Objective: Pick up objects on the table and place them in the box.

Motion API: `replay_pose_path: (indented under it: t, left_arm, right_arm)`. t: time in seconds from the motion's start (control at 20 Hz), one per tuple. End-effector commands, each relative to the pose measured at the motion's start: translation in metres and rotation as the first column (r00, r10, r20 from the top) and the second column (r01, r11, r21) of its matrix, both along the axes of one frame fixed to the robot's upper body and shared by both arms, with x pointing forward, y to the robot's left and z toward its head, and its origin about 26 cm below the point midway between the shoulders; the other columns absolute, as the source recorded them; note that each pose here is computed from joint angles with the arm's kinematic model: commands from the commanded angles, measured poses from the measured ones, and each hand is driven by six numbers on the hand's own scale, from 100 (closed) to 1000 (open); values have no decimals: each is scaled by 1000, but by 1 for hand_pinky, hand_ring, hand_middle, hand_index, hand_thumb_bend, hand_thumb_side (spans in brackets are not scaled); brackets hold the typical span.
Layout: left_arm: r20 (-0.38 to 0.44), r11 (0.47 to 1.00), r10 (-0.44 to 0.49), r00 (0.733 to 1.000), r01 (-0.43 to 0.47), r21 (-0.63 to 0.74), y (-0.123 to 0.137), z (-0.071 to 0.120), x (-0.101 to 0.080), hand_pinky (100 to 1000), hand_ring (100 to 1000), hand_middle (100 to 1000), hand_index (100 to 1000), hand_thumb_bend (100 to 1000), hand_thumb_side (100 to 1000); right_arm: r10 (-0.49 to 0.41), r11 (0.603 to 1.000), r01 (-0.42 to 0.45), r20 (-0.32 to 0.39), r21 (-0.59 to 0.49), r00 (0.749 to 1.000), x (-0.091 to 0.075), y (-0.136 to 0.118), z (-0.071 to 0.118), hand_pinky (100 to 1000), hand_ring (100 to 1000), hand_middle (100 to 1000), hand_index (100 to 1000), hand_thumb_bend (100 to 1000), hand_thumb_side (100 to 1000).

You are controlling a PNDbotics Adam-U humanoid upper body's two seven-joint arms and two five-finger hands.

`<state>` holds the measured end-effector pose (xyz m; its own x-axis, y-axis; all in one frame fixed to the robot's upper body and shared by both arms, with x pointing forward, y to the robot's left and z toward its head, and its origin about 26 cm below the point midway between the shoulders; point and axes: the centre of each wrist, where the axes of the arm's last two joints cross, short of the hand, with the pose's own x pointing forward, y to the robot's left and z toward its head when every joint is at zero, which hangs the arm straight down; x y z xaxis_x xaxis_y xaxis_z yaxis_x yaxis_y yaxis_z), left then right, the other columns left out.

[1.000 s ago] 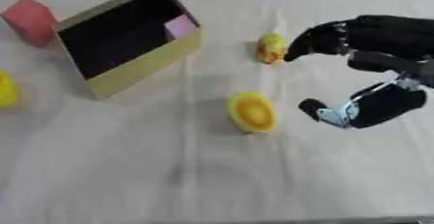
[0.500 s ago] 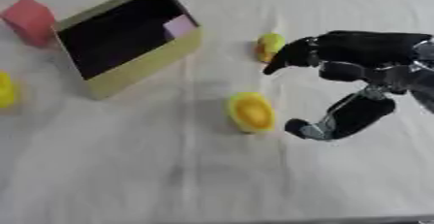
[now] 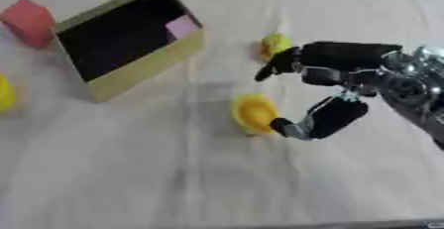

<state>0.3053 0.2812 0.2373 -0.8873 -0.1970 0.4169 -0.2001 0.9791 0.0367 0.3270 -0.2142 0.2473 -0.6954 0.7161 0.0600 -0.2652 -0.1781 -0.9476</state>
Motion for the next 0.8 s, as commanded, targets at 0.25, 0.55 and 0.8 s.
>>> replay_pose_path:
  t: [0.25,0.55,0.8]
  left_arm:
    - [27,1000,-14,1000,13,15,-1,8,-2,698,669,706,819,448,541]
    - [27,1000,-17,999,17,11,-2,8,-2,697,669,706,818,448,542]
    - [26,1000,-19,999,19,12,-2,8,-2,698,670,707,818,445,543]
  right_arm:
    - [-39,999,40,11,-5,999,16,2,-8,878,879,849,905,310,442]
    - [-47,999,47,-5,-18,999,24,5,-19,881,885,857,909,315,458]
    - [-53,998,53,-8,-27,999,30,5,-25,881,885,856,909,313,463]
